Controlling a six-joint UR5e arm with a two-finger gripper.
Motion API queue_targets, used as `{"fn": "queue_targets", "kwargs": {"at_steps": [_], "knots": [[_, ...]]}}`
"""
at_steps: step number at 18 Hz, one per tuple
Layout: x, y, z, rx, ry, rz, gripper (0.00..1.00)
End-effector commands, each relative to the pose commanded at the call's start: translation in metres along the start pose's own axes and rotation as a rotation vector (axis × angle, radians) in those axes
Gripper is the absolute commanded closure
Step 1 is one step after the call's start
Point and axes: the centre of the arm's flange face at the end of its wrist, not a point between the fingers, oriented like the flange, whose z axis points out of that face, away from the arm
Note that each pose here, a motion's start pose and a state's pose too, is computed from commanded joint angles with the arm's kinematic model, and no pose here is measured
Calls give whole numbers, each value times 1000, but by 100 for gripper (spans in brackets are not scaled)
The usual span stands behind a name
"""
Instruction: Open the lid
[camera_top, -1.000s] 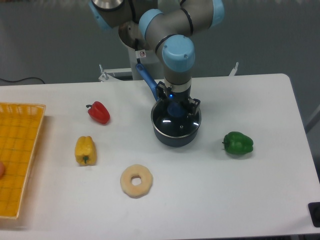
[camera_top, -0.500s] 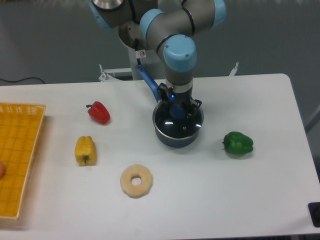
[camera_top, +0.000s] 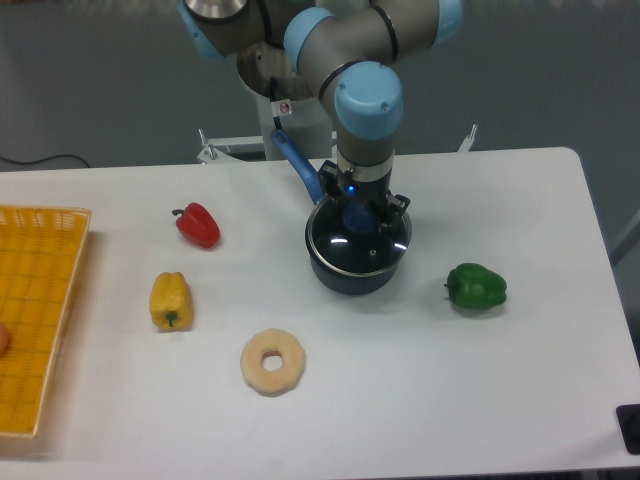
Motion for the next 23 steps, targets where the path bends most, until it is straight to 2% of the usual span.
{"fn": "queue_targets", "kwargs": {"at_steps": [8, 21, 23], "knots": [[-43, -27, -27, 49, -56, 4, 49], [-95, -47, -22, 73, -104, -14, 49], [-105, -48, -22, 89, -130, -24, 49]]}}
